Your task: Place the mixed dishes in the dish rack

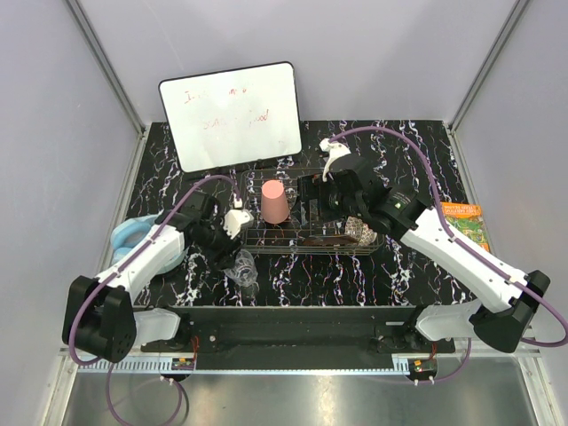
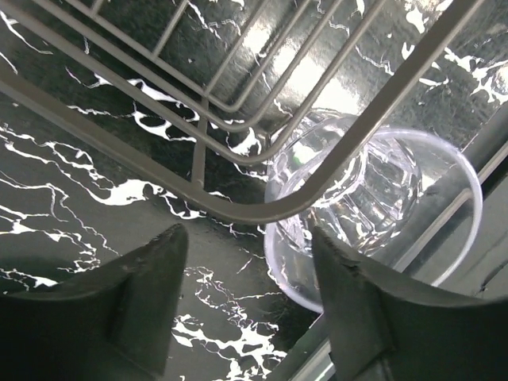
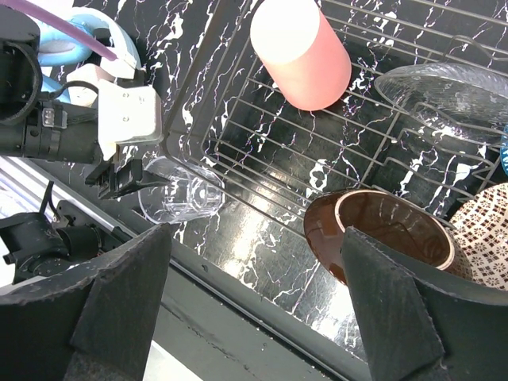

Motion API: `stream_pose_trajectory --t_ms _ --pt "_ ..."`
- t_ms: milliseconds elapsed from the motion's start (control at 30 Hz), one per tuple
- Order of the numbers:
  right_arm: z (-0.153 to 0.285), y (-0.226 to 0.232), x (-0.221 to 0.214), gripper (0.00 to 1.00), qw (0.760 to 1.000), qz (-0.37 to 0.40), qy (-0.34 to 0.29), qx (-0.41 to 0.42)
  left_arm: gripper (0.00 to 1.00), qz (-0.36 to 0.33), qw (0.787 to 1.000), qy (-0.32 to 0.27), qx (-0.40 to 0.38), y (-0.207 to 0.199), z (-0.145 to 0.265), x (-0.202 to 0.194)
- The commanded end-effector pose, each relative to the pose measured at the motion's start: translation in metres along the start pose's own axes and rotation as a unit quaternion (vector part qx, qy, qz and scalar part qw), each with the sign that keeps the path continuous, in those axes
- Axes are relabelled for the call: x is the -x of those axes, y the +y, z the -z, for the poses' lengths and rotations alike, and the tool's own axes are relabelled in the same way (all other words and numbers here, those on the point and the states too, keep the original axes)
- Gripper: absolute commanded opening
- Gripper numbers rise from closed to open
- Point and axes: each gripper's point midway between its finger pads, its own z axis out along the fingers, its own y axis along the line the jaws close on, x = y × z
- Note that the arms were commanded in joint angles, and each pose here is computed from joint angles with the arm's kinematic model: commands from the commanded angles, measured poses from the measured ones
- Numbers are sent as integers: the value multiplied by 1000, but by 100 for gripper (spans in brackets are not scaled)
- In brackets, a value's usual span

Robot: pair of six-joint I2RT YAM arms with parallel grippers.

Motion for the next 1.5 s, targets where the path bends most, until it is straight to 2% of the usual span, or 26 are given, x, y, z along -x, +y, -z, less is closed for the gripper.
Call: stream_pose_trajectory --t_ms 0,67,100,267,300,467,633,667,733,867,933,967,1000,1033,1067,1100,1133,1167,1233,1267,1300,1367,1467 --pt "2 7 12 92 1000 -3 -25 10 55 -27 1000 -7 13 3 2 1" --pt "0 7 11 91 1000 -3 -23 10 47 -30 1000 -2 7 1 2 -2" --pt "-1 7 11 91 1000 -3 -23 9 38 -32 999 -1 4 0 2 -3" --pt "-3 2 7 91 1000 -5 -20 1 12 -39 999 9 -14 -7 3 -9" --pt "-2 3 7 91 1000 -6 -21 1 1 -40 999 8 -14 -8 5 -9" --pt "-2 3 7 91 1000 -7 -21 2 0 -39 999 2 -27 -18 21 -1" --pt "3 8 14 96 1000 -7 -28 10 0 -54 997 -44 -23 -32 66 28" --pt "3 13 14 98 999 -4 -24 22 0 -64 995 -73 -20 -35 85 48" --pt "4 17 15 100 999 -6 -23 32 0 -65 993 -95 -24 -47 110 59" --pt "10 38 21 100 995 -38 -34 87 0 -59 979 -187 -52 -73 168 106" --pt "21 59 28 100 984 -76 -59 151 0 -46 967 -236 -85 -84 188 123" --pt "29 73 46 100 972 -92 -100 193 0 -42 961 -256 -98 -85 193 130" --pt "37 83 51 100 960 -125 -112 226 0 -35 955 -273 -112 -86 197 136" --pt "41 81 36 100 951 -144 -114 250 0 -16 941 -299 -154 -92 204 141" --pt "61 97 60 100 920 -154 -177 313 0 -12 931 -319 -175 -90 207 148" --pt "72 101 59 100 900 -185 -186 349 0 0 921 -335 -200 -91 210 151" --pt "68 94 37 100 891 -196 -181 367 0 42 896 -351 -271 -99 215 151" --pt "87 101 48 100 863 -197 -217 411 0 26 882 -370 -290 -96 218 157" --pt "86 100 37 100 852 -217 -204 430 0 25 865 -375 -333 -102 221 157" --pt "98 105 41 100 835 -211 -220 458 0 29 861 -373 -346 -102 220 157" --pt "94 106 34 99 829 -222 -206 469 0 37 856 -371 -359 -101 221 157" --pt "101 111 38 100 808 -227 -215 499 0 73 830 -357 -422 -101 222 158" --pt "87 117 33 100 807 -230 -189 510 0 99 826 -348 -433 -92 217 163"
